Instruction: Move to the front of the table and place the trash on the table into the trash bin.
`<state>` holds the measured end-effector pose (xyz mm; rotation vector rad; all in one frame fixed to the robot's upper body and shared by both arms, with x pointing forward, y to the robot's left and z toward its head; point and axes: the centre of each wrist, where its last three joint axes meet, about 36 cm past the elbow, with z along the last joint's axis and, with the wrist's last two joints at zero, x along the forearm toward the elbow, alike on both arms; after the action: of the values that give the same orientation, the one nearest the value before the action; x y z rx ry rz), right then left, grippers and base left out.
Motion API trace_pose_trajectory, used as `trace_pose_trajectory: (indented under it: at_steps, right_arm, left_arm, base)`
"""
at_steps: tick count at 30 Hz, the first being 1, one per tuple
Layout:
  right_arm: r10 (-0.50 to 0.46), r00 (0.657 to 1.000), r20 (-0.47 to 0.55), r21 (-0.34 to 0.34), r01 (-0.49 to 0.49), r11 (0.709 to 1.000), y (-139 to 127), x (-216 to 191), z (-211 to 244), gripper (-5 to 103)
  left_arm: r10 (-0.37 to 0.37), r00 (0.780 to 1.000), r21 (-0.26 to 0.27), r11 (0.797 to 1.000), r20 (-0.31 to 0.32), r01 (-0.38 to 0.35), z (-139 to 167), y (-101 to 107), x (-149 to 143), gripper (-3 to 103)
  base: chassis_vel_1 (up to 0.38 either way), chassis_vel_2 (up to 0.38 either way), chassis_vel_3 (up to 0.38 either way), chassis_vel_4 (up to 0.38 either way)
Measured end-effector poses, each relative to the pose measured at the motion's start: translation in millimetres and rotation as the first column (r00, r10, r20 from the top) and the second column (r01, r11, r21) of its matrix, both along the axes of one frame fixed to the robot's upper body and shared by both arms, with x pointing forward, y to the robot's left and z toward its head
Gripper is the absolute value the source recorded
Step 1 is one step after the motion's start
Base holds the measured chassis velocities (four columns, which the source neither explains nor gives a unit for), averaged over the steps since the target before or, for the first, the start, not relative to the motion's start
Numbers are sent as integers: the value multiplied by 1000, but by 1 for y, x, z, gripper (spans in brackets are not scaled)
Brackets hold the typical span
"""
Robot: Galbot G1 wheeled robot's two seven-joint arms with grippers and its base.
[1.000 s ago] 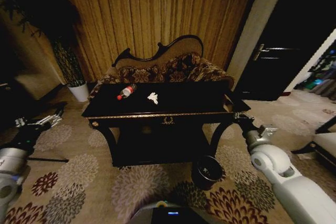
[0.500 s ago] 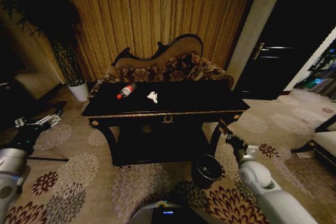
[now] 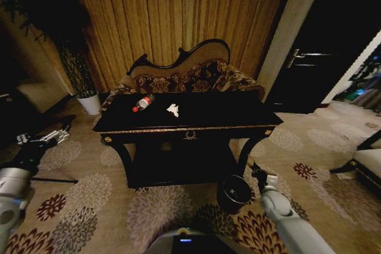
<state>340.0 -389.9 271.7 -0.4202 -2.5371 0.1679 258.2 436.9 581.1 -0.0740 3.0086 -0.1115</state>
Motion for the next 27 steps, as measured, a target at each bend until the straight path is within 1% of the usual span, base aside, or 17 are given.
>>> trace_pose_trajectory:
  at_steps: [4,12,17,18,19,21,22,26,27]
  right_arm:
    - [7,999,-37,-2,-7,1000,-7,-10,-15,0]
    - [15,1000,-22,4,-15,1000,-5,-9,-20,0]
    - [38,999,-22,0,-38,999,-6,-12,-19,0]
    - [41,999,-21,1,-41,999,-6,-12,-18,5]
    - [41,999,-21,1,-41,999,-6,-12,-18,5]
    - [49,999,-16,-1,-49,999,-6,-13,-15,16]
    - [49,999,-16,-1,-49,999,-6,-13,-15,16]
    - [53,999,-14,-9,-53,999,-6,-14,-14,37]
    - [53,999,-14,-9,-53,999,-6,-14,-14,37]
  left_arm:
    - [-2,1000,1,1000,6,2,1,-1,1,100]
    - [-9,1000,6,1000,7,9,2,-5,-1,100]
    - [-8,1000,13,1000,10,8,4,-3,-2,100]
    - [-10,1000,14,1000,10,9,4,-3,-2,100]
    - [-10,1000,14,1000,10,9,4,-3,-2,100]
    - [-11,1000,14,1000,10,11,4,-3,-3,100]
    - [-11,1000,14,1000,10,11,4,-3,-3,100]
    - [-13,1000,13,1000,12,13,4,-3,-3,100]
    - [-13,1000,13,1000,12,13,4,-3,-3,100]
  base:
    - [0,0,0,0]
    - [0,0,0,0]
    - [0,0,0,0]
    - [0,0,0,0]
    - [0,0,0,0]
    - [0,0,0,0]
    - [0,0,0,0]
    - [0,0,0,0]
    - [0,0,0,0]
